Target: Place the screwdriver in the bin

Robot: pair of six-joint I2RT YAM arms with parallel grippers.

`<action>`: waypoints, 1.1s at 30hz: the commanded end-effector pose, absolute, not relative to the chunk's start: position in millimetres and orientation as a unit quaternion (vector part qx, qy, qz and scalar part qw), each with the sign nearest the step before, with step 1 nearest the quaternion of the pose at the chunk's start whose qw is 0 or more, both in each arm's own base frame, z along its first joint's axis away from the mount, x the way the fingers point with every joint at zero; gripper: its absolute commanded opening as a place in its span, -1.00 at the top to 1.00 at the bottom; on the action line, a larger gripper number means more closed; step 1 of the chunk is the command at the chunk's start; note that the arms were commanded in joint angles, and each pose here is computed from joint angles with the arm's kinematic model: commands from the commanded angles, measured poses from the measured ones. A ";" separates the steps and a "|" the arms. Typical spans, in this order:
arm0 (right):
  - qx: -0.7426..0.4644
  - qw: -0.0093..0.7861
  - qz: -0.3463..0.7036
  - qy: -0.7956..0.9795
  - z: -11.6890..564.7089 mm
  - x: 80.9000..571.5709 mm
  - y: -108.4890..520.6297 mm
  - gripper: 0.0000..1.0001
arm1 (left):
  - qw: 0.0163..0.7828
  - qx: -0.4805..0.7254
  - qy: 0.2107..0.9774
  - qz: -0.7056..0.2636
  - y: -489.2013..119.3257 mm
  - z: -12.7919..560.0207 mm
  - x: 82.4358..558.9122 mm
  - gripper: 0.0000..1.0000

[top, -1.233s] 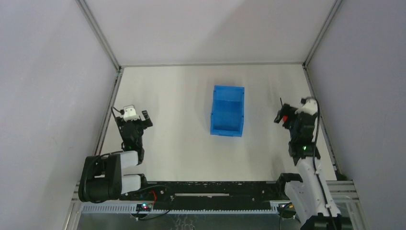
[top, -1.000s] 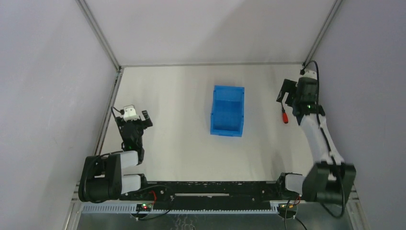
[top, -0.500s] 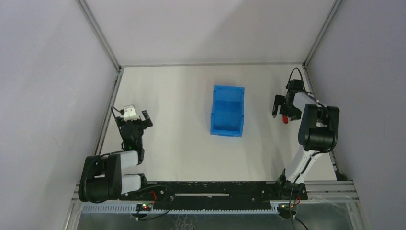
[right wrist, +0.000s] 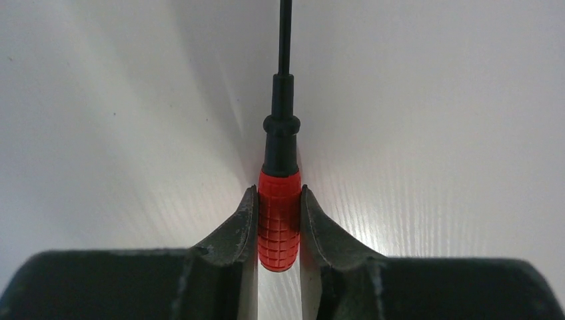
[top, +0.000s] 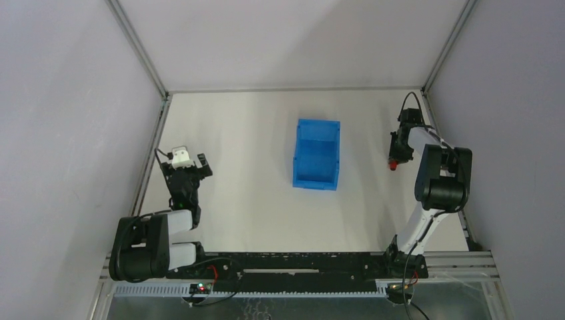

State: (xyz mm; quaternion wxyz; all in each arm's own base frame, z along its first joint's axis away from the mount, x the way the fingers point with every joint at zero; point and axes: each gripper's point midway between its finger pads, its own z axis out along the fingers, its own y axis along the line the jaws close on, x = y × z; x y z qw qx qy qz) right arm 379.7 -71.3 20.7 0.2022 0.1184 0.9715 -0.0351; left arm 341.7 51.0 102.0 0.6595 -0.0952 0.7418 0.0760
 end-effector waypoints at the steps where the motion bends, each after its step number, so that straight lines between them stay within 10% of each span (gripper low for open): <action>1: 0.135 0.252 -0.056 0.957 79.5 380.2 -81.1 0.93 | 0.699 -0.093 0.705 0.076 51.0 134.8 353.9 -1.00; 14: 0.159 0.350 0.011 0.923 213.5 352.7 -35.9 0.94 | 0.699 -0.094 0.705 0.076 51.2 134.8 353.9 -1.00; 33: -0.098 0.401 0.236 0.880 280.1 365.6 221.2 0.93 | 0.699 -0.093 0.705 0.076 51.1 135.1 354.1 -1.00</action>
